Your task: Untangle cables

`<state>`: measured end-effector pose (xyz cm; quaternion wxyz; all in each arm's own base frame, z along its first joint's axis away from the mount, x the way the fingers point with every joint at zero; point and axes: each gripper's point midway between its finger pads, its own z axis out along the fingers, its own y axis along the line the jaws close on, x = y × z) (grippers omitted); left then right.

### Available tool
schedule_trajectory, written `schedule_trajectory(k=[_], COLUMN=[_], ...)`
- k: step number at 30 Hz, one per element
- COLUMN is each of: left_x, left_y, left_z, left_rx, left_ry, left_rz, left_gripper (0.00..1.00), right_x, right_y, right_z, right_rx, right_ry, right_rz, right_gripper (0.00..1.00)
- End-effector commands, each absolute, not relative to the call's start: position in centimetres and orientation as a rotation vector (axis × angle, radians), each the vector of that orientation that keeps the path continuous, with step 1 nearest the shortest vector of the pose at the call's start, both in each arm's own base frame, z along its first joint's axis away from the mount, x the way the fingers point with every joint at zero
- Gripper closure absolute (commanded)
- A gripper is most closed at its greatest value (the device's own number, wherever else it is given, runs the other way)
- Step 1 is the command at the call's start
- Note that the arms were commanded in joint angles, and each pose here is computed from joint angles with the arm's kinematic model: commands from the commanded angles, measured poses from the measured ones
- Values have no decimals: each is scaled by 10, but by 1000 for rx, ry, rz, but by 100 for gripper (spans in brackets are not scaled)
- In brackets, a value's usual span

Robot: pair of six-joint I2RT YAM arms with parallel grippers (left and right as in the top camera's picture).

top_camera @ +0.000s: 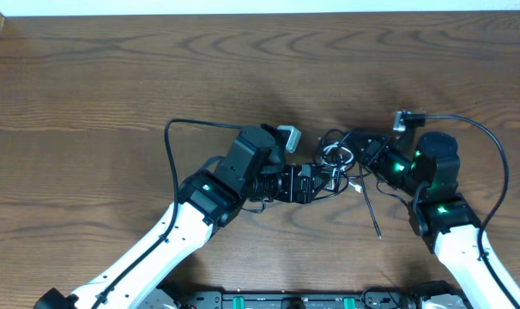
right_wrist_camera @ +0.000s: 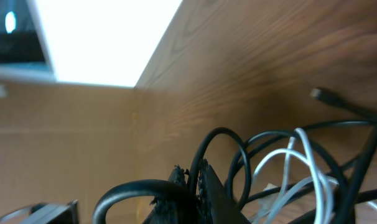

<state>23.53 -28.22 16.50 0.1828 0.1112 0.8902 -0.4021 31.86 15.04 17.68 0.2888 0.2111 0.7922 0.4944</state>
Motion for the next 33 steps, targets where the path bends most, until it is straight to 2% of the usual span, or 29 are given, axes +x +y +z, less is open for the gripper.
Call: schedule_trajectory(k=[1, 13, 15, 16, 19, 22, 23, 33], left_x=[242, 261, 266, 268, 271, 275, 276, 276], left_y=[-278, -282, -285, -287, -289, -285, -281, -220], left_z=[153, 118, 113, 111, 106, 101, 98, 65], left_rx=[303, 262, 264, 264, 264, 243, 229, 48], left_ry=[2523, 2573, 2565, 2563, 2564, 2573, 2582, 2747], left_rz=[-1051, -962, -966, -967, -966, -918, -885, -584], left_gripper=[11, 12, 28, 44, 63, 87, 92, 92], right_x=[306, 278, 272, 270, 268, 268, 268, 282], right_y=[171, 196, 198, 199, 200, 199, 199, 193], right_z=[196, 239, 240, 240, 240, 240, 240, 231], right_rx=[435, 86, 55, 43, 29, 27, 19, -205], right_ry=[2124, 2035, 2046, 2051, 2053, 2051, 2048, 1948], right_rz=[1489, 1729, 1759, 1769, 1775, 1772, 1767, 1477], right_gripper=[98, 98, 98, 98, 95, 94, 94, 98])
